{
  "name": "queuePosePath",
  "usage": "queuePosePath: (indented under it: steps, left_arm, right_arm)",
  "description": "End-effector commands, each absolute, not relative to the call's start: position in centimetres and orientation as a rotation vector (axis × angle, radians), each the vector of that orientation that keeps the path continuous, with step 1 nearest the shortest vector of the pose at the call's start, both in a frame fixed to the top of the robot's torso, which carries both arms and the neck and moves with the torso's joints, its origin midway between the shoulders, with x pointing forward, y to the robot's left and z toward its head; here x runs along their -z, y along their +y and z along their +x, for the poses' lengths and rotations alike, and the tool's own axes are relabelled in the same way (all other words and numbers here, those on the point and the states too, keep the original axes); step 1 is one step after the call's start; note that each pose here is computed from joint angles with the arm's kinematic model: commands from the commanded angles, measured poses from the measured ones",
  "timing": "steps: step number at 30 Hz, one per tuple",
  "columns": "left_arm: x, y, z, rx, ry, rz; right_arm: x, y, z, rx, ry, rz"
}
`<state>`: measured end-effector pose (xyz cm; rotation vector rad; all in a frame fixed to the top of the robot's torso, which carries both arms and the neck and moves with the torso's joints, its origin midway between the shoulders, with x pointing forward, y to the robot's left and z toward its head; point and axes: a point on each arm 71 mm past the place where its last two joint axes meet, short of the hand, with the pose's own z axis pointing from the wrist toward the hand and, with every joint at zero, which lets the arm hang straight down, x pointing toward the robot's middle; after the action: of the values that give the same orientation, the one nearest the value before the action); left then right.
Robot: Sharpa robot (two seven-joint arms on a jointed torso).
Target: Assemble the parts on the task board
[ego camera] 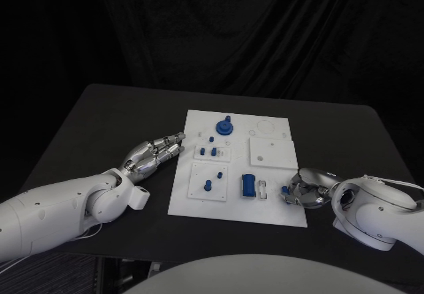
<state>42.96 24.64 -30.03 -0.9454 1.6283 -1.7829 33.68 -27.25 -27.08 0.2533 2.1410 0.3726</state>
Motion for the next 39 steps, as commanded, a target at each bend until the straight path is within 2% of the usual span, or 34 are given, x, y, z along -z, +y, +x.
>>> queuePosePath:
  steps: [1,9,16,30,39]
  left_arm:
    - [29.9,24.5,42.9,1.817,1.596,-0.936]
    - [29.9,24.4,42.9,1.817,1.598,-0.936]
    - [29.9,24.3,43.0,1.817,1.599,-0.935]
    - [30.0,24.1,43.1,1.823,1.601,-0.933]
    - [30.0,24.0,43.1,1.825,1.603,-0.934]
  right_arm:
    - [27.2,-27.4,33.3,-0.484,2.2,0.563]
    - [26.0,-27.1,33.6,-0.591,2.188,0.786]
    - [25.9,-26.8,33.8,-0.636,2.183,0.869]
    - [26.6,-25.4,34.6,-0.663,2.241,0.842]
    - [26.9,-25.0,35.0,-0.623,2.273,0.749]
